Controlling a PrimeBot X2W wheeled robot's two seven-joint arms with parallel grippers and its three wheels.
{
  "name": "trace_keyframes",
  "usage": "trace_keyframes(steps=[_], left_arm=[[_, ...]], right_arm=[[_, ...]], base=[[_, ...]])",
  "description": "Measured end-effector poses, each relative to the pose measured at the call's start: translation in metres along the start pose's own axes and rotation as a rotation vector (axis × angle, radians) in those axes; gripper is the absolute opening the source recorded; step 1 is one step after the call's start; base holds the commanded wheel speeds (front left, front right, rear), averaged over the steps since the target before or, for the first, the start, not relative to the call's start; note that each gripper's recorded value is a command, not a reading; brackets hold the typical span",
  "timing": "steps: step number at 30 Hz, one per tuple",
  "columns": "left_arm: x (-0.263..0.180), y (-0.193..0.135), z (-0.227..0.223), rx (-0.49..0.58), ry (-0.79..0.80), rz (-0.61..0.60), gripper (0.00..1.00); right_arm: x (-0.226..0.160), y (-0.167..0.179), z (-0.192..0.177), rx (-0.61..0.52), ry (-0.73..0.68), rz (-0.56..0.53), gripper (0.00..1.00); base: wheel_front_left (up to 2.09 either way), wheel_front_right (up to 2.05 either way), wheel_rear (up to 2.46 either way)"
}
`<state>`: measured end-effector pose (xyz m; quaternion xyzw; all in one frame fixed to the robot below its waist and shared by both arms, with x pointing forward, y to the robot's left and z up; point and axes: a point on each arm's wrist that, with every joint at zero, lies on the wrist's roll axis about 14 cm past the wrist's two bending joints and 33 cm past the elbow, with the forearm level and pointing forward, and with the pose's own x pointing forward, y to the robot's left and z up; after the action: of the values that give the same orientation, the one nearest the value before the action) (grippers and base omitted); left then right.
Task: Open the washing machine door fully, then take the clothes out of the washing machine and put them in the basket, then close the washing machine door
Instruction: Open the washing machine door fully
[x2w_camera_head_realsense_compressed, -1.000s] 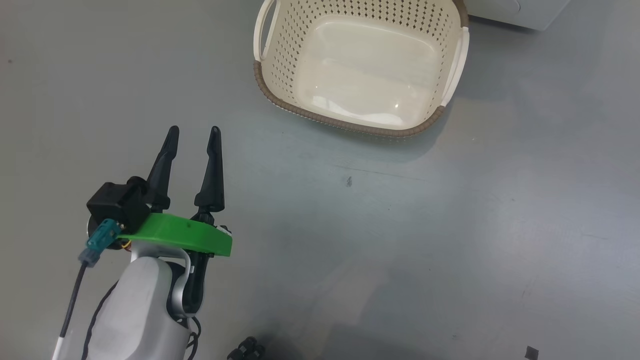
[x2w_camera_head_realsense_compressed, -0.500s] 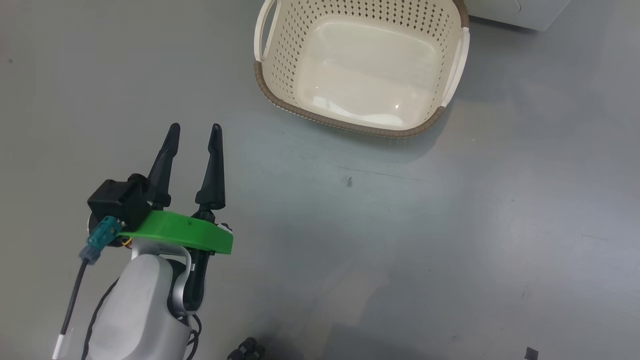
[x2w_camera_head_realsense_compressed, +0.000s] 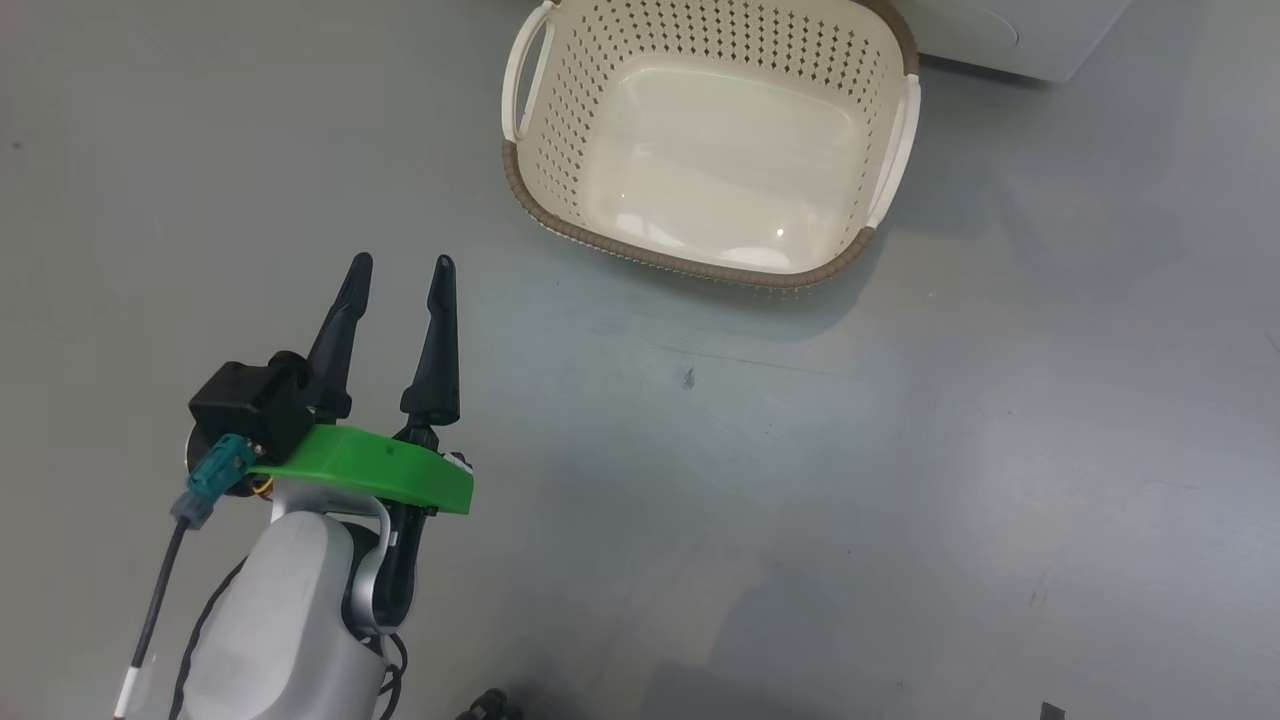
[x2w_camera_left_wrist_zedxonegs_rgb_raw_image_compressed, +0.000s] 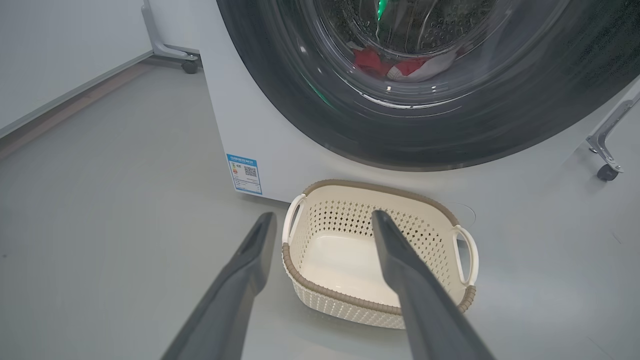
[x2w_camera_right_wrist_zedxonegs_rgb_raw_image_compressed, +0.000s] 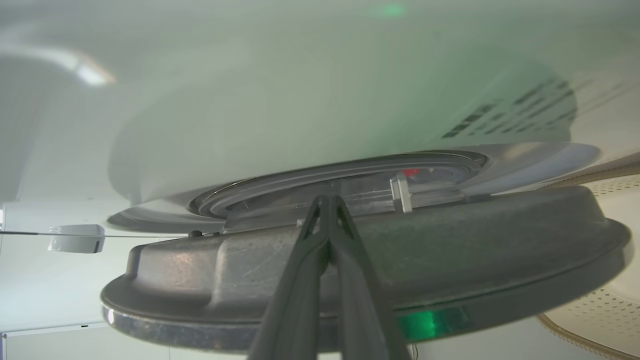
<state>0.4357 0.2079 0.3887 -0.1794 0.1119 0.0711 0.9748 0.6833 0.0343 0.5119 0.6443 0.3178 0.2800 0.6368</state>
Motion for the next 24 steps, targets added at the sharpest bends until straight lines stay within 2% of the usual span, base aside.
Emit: trace_keyframes(steps=[24], left_arm=[[-0.006, -0.011, 0.021, 0.001, -0.053, -0.029, 1.00]], right_arm=[[-0.021, -0.003, -0.039, 0.015, 0.098, -0.050, 0.00]], base=[[0.00, 0.00, 0.00]])
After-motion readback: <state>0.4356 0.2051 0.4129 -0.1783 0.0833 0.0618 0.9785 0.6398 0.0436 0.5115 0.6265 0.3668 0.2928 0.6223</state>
